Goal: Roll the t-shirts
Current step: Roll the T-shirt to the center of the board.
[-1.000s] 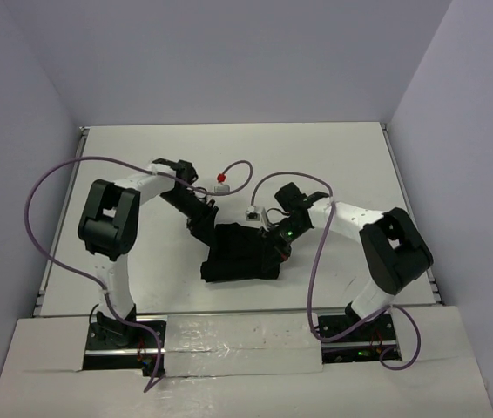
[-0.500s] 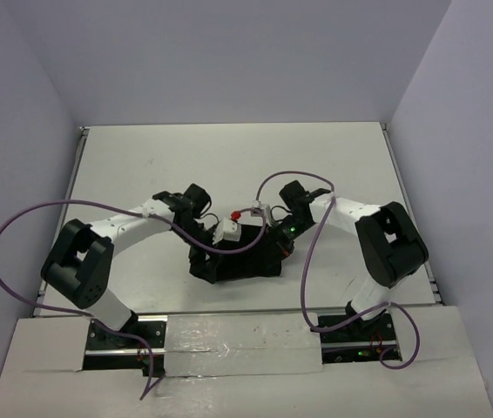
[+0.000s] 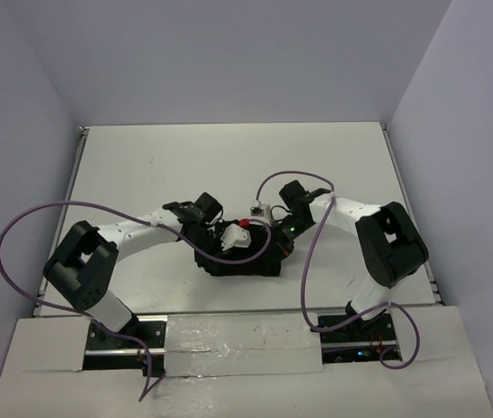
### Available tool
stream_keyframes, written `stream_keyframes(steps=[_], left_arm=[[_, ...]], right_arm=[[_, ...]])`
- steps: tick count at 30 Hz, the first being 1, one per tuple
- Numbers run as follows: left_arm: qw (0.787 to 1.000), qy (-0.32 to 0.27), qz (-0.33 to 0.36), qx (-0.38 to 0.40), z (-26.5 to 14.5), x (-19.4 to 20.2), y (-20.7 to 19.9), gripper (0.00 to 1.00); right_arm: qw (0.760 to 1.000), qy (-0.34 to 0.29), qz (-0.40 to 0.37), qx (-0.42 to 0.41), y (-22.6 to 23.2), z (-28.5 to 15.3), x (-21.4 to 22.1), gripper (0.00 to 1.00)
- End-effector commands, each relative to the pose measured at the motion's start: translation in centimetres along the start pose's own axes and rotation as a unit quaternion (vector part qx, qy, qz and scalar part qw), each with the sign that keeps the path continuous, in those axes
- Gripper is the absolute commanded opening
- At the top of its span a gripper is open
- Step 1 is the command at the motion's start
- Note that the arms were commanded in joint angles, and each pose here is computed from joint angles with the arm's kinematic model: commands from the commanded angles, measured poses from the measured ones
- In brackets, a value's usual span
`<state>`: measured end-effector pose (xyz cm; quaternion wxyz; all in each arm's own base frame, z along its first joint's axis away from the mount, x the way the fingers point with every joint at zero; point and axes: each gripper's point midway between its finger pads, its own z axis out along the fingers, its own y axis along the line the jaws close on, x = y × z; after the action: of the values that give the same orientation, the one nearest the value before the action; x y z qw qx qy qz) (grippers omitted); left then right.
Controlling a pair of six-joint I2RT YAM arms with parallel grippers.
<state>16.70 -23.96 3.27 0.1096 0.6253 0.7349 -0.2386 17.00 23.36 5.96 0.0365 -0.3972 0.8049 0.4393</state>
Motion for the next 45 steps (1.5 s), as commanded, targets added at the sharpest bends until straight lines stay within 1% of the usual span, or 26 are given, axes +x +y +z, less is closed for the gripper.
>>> stream_keyframes(steps=[1, 2, 4, 5, 7, 8, 10, 15, 18, 19, 21, 26, 27, 29, 30, 32, 33, 34, 35, 38, 39, 41, 42, 43, 44, 45], left_arm=[[0.999, -0.027, -0.025, -0.008, -3.2, -1.6, 1.0, 0.0], [0.999, -0.037, -0.023, 0.02, -3.7, -1.9, 0.0, 0.0], [0.997, -0.024, -0.022, 0.065, -4.8, -1.4, -1.9, 0.0], [0.994, -0.038, -0.023, 0.099, -5.2, -2.1, -3.3, 0.0], [0.986, -0.028, -0.049, 0.156, -5.3, -1.6, -5.3, 0.0], [0.98, -0.041, -0.057, 0.186, -5.3, -2.1, -6.1, 0.0], [0.975, -0.039, -0.08, 0.203, -4.5, -1.9, -5.7, 0.03], [0.976, -0.037, -0.12, 0.179, -2.2, -2.5, -1.9, 0.12], [0.978, -0.039, -0.132, 0.159, -1.9, -3.1, 0.3, 0.21], [0.977, -0.036, -0.136, 0.16, -1.6, -2.9, 0.6, 0.29], [0.979, -0.025, -0.14, 0.147, -1.3, -2.0, 1.3, 0.39], [0.985, 0.014, -0.129, 0.111, -0.8, 0.3, 2.1, 0.52], [0.987, 0.02, -0.126, 0.099, -1.0, 0.5, 2.4, 0.65], [0.99, 0.024, -0.115, 0.084, -1.4, 0.3, 3.1, 0.68], [0.991, 0.026, -0.111, 0.076, -2.0, 0.3, 3.2, 0.77], [0.994, 0.027, -0.084, 0.058, -3.4, 0.0, 4.0, 0.9], [0.996, 0.027, -0.067, 0.045, -4.8, -0.2, 4.4, 0.91], [0.997, 0.025, -0.069, 0.039, -5.7, -0.3, 4.4, 0.94], [0.999, 0.011, -0.045, 0.021, -7.4, -0.6, 4.9, 0.98], [1.0, -0.017, 0.015, -0.011, -10.8, -1.2, 5.5, 0.99], [0.997, -0.04, 0.048, -0.038, -12.8, -2.1, 5.2, 0.99], [0.981, -0.093, 0.143, -0.091, -15.4, -3.9, 4.4, 0.99], [0.976, -0.106, 0.167, -0.091, -14.9, -3.5, 3.5, 0.98], [0.956, -0.146, 0.214, -0.136, -15.7, -5.4, 4.0, 0.97], [0.931, -0.175, 0.271, -0.17, -16.9, -6.9, 1.8, 0.97], [0.925, -0.166, 0.298, -0.166, -14.5, -5.7, 0.7, 0.98]], right_arm=[[1.0, -0.019, -0.017, -0.002, 1.3, -1.2, -1.7, 0.0], [1.0, -0.021, -0.017, -0.004, 1.6, -1.4, -2.0, 0.0], [1.0, -0.024, -0.002, -0.008, 2.5, -1.8, -2.4, 0.0], [1.0, -0.016, 0.017, -0.007, 2.6, -1.9, -2.0, 0.0], [0.999, 0.001, 0.053, -0.004, 2.5, -1.7, -1.3, 0.0], [0.997, 0.017, 0.071, -0.008, 2.5, -1.6, -0.4, 0.0], [0.994, 0.033, 0.103, -0.002, 1.6, -1.1, 0.2, 0.0], [0.988, 0.05, 0.136, 0.045, -0.9, -0.8, 0.1, 0.0], [0.987, 0.043, 0.134, 0.071, -1.8, -1.1, -0.1, 0.0], [0.987, 0.043, 0.13, 0.079, -2.2, -1.1, -0.2, 0.0], [0.987, 0.037, 0.122, 0.097, -3.0, -1.3, -0.8, 0.0], [0.986, 0.046, 0.127, 0.1, -4.0, -0.8, -1.0, 0.0], [0.986, 0.045, 0.133, 0.091, -4.0, -0.7, -0.9, 0.0], [0.983, 0.055, 0.151, 0.084, -4.4, -0.4, -0.2, 0.0], [0.982, 0.055, 0.16, 0.082, -4.6, -0.4, 0.0, 0.0], [0.979, 0.061, 0.176, 0.076, -4.9, -0.2, 0.4, 0.0], [0.978, 0.062, 0.184, 0.074, -4.9, -0.2, 0.5, 0.0], [0.978, 0.064, 0.186, 0.073, -5.0, -0.1, 0.4, 0.0], [0.977, 0.064, 0.189, 0.07, -5.1, -0.1, 0.3, 0.0], [0.979, 0.058, 0.186, 0.06, -5.0, 0.0, -0.2, 0.0], [0.979, 0.056, 0.185, 0.058, -4.9, 0.0, -0.3, 0.0], [0.98, 0.051, 0.183, 0.057, -4.9, -0.1, -0.7, 0.0], [0.98, 0.05, 0.182, 0.058, -4.9, -0.2, -0.7, 0.0], [0.98, 0.051, 0.184, 0.058, -4.9, -0.1, -0.7, 0.0], [0.98, 0.05, 0.183, 0.059, -4.9, -0.2, -0.8, 0.0], [0.98, 0.05, 0.181, 0.06, -5.0, -0.2, -0.8, 0.0]])
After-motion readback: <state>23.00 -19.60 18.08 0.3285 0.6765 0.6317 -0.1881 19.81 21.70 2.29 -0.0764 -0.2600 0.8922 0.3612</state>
